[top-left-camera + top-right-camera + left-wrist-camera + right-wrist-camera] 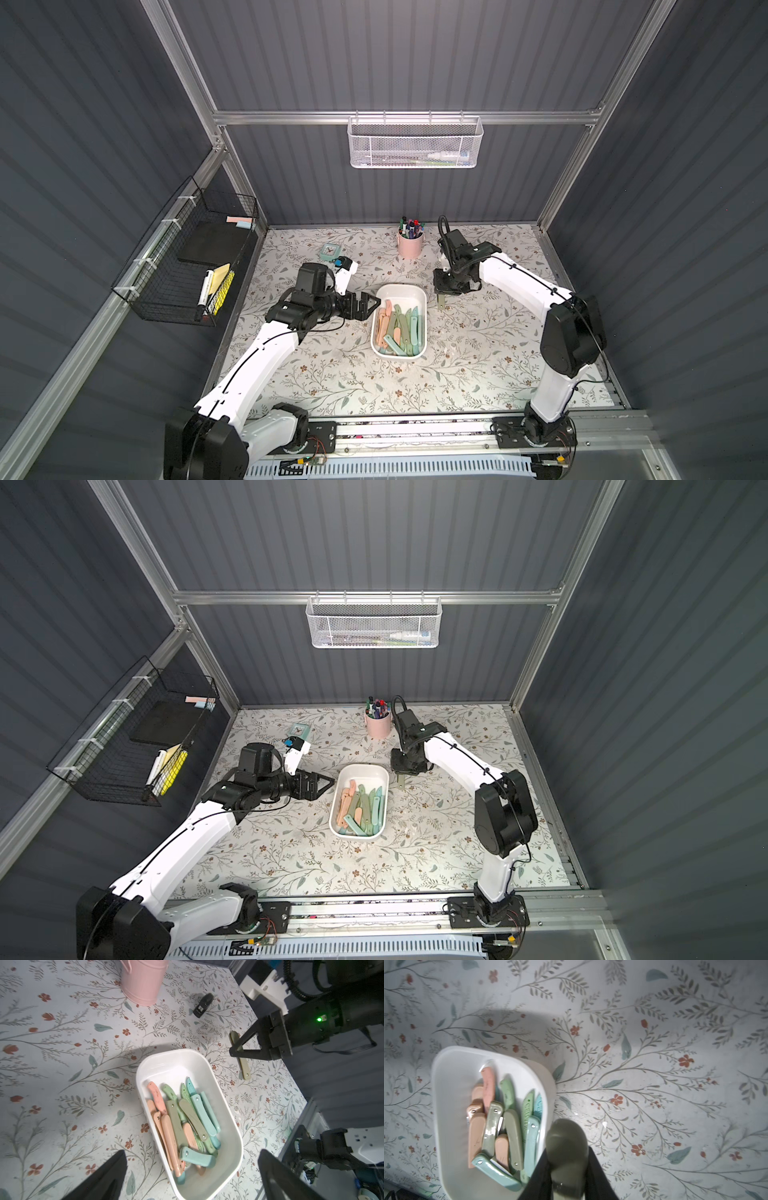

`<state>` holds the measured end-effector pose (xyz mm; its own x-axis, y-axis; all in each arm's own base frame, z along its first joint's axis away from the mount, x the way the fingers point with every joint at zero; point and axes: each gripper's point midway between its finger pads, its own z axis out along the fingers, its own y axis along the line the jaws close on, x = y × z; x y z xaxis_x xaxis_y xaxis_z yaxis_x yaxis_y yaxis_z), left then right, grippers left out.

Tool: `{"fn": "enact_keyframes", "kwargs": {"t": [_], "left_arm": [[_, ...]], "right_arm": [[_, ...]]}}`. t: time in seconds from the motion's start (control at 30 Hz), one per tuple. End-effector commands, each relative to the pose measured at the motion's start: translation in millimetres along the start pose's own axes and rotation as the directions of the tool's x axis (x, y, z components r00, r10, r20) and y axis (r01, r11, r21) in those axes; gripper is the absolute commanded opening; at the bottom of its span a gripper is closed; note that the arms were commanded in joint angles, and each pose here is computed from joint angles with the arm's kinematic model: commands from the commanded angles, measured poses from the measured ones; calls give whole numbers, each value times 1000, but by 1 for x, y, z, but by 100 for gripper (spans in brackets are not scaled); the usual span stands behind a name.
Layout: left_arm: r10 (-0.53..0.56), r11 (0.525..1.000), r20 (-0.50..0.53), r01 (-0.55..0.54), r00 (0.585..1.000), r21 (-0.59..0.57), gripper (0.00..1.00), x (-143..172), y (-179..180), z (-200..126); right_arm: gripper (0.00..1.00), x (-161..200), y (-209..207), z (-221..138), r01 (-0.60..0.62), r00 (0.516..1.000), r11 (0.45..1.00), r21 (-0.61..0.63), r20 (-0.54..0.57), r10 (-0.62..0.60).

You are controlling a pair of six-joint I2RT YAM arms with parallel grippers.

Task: Take the fruit knife out of the storage box
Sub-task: Place the fruit knife at the center of the board.

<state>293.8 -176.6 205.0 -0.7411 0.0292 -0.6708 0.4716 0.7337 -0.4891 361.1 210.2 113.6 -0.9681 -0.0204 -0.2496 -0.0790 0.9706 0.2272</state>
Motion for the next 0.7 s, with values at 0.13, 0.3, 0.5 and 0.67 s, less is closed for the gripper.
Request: {"fn": "enact_keyframes", "kwargs": {"t": [0.13,0.3,0.5,0.67], "left_arm": [[19,997,7,-19,1000,75,99,-6,-15,-3],[14,999,2,-15,1000,43,99,-6,-9,-3],[18,1000,9,-18,1000,11,99,-6,-5,-5],[15,1000,5,-15,1000,7,99,-6,-4,-4]], "right_arm": [[24,9,-26,33,8,996,999,45,-90,-4],[23,16,-22,55,3,989,1000,9,-145,-1],[23,17,-27,71,1,987,999,33,-158,4],[23,18,-27,80,5,984,999,41,-176,2]]}}
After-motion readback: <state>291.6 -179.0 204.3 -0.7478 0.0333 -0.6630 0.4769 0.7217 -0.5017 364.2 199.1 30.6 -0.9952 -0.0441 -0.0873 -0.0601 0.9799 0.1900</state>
